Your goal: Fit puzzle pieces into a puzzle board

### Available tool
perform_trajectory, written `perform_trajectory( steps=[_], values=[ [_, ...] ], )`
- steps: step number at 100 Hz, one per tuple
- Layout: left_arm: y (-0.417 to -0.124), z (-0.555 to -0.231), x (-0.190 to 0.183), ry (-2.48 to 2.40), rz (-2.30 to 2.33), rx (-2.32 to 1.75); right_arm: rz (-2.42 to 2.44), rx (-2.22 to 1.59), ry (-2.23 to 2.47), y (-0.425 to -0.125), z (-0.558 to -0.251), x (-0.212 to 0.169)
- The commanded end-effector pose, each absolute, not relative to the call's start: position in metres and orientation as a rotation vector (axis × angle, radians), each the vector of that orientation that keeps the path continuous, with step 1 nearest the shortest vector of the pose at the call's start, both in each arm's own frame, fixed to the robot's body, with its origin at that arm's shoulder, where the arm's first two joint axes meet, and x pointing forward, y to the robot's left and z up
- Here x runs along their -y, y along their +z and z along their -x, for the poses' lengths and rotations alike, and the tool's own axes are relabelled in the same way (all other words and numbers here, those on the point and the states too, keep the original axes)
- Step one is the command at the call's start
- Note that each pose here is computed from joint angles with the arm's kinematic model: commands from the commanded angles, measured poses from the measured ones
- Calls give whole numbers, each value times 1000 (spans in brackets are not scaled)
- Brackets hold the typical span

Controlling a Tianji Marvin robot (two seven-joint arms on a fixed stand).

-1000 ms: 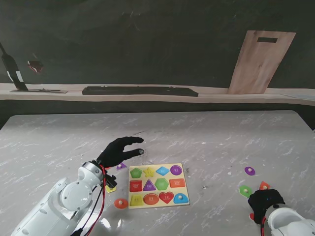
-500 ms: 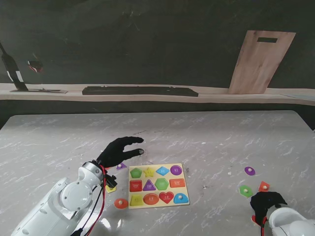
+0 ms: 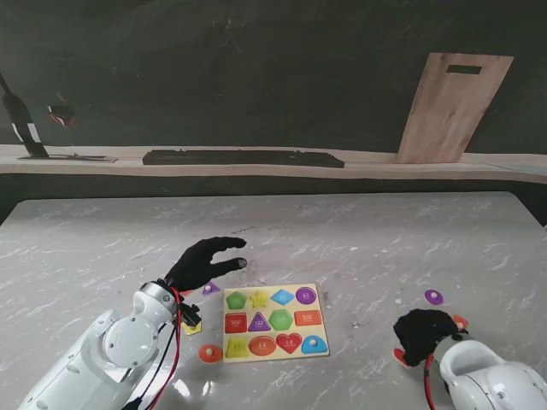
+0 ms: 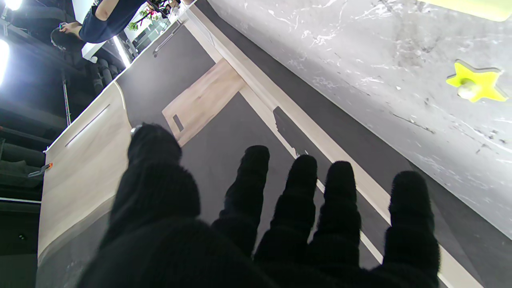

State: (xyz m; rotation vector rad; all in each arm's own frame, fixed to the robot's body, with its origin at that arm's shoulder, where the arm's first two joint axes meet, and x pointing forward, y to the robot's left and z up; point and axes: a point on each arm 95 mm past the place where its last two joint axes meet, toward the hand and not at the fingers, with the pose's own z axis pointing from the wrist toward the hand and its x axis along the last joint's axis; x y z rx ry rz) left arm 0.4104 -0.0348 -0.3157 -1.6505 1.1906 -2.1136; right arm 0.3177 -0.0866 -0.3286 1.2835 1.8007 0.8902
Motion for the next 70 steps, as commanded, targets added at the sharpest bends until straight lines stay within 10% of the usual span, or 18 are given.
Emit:
perform_trajectory(
  steps=[1, 70],
  values=[
    [-315, -409, 35, -2130, 1655, -1174, -1244, -1815, 955, -316, -329, 66],
    [-314, -405, 23, -2175, 1638, -1096, -1312, -1978, 1205, -341, -380, -76]
  ],
)
